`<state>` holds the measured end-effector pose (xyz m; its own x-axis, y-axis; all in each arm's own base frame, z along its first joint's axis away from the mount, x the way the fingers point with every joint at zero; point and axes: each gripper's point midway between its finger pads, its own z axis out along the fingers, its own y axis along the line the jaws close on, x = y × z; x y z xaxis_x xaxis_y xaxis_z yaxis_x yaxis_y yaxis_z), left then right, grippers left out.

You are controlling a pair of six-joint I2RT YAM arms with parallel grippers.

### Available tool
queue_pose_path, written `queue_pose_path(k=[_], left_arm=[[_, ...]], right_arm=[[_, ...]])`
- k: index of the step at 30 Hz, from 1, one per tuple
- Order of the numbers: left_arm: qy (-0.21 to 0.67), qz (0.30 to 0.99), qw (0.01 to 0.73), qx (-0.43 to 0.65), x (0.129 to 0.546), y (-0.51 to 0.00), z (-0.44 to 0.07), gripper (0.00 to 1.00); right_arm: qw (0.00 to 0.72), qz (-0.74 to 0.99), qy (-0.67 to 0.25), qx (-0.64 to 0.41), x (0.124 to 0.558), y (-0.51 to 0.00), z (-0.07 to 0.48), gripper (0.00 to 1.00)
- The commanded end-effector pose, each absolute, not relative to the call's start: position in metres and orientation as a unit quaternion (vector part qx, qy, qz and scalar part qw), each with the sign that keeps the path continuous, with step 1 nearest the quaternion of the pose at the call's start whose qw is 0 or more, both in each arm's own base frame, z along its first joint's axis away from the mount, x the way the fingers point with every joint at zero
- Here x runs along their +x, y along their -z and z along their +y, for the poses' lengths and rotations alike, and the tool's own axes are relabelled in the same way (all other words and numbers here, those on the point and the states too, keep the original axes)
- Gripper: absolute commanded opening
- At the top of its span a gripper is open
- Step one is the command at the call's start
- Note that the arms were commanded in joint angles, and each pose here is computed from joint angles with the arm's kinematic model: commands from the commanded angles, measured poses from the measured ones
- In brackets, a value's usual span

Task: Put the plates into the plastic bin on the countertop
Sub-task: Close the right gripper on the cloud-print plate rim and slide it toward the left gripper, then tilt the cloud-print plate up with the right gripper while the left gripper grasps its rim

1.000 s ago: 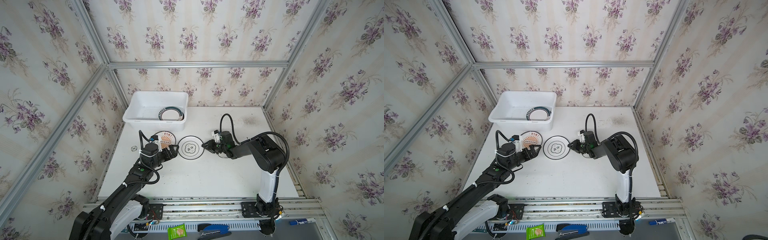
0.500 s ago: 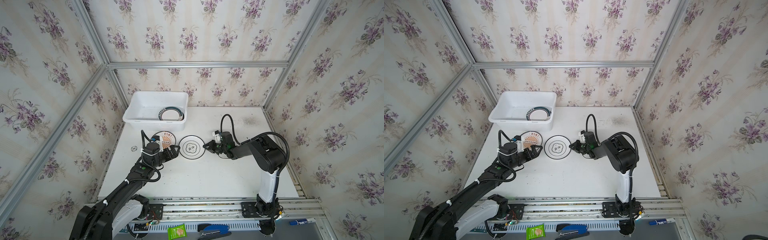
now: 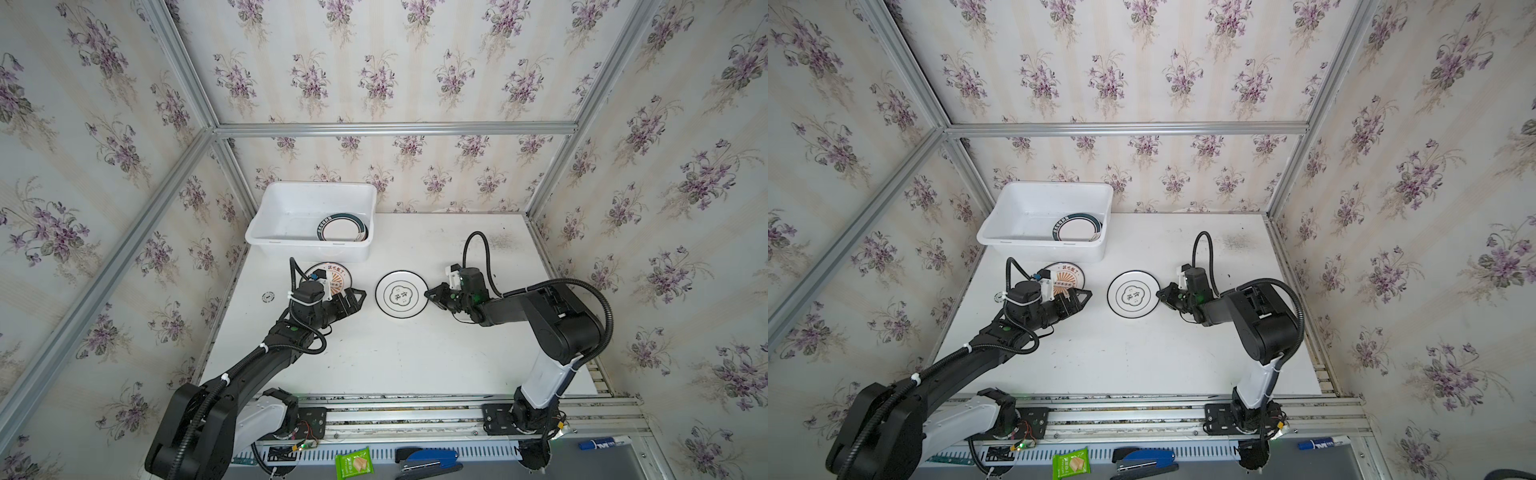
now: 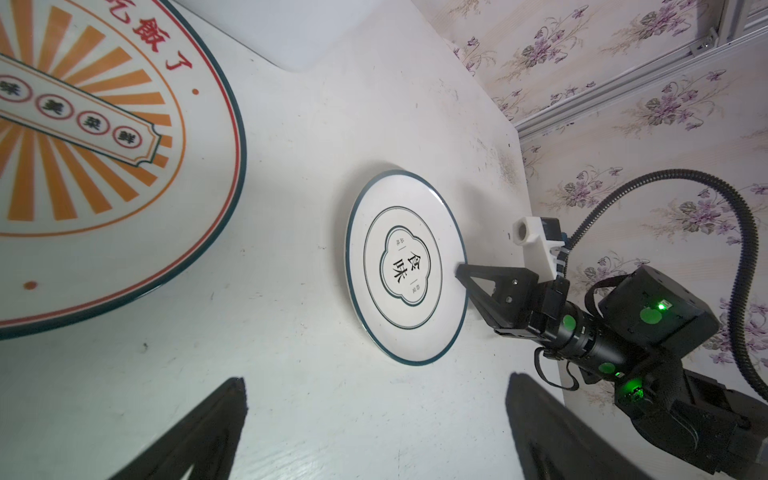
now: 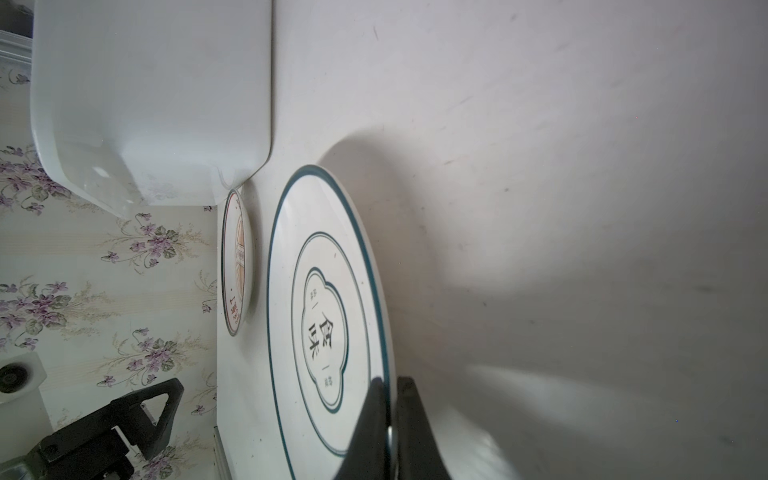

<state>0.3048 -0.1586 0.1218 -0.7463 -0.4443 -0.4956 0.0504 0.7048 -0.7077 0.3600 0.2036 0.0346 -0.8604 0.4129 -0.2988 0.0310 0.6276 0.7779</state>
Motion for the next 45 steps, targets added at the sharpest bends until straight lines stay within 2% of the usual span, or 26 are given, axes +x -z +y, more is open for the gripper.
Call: queue_pose_path(k=[1, 7, 20, 31, 35, 36, 43, 45], left_arm=[[0.397, 0.843, 0.349, -0.098, 0.313, -0.138, -0.171, 1.00], [0.397, 0.845, 0.353, -0.065, 0.311, -0.149, -0.185, 1.00], [0.419, 0.833, 0.360, -0.023, 0.321, -0.178, -0.210, 1.00], [0.465, 0.825, 0.318, 0.040, 0.327, -0.188, -0.277, 0.98], [0.478, 0.822, 0.305, 0.052, 0.334, -0.185, -0.297, 0.82], [0.483, 0.820, 0.302, 0.053, 0.335, -0.185, -0.302, 0.84], [0.498, 0.814, 0.293, 0.057, 0.342, -0.185, -0.317, 0.50], [0.500, 0.813, 0.293, 0.058, 0.342, -0.187, -0.319, 0.46]], right_arm=[[0.253, 0.868, -0.411, 0.119, 0.359, -0.048, 0.199, 0.00], [0.268, 0.872, -0.394, 0.111, 0.347, -0.077, 0.189, 0.00], [0.354, 0.848, -0.378, 0.112, 0.321, -0.162, 0.160, 0.00], [0.362, 0.823, -0.424, 0.109, 0.303, -0.183, 0.165, 0.00], [0.359, 0.828, -0.418, 0.104, 0.300, -0.175, 0.164, 0.00], [0.357, 0.828, -0.419, 0.104, 0.299, -0.173, 0.164, 0.00], [0.359, 0.827, -0.422, 0.098, 0.297, -0.170, 0.165, 0.00], [0.358, 0.828, -0.420, 0.097, 0.298, -0.169, 0.165, 0.00]])
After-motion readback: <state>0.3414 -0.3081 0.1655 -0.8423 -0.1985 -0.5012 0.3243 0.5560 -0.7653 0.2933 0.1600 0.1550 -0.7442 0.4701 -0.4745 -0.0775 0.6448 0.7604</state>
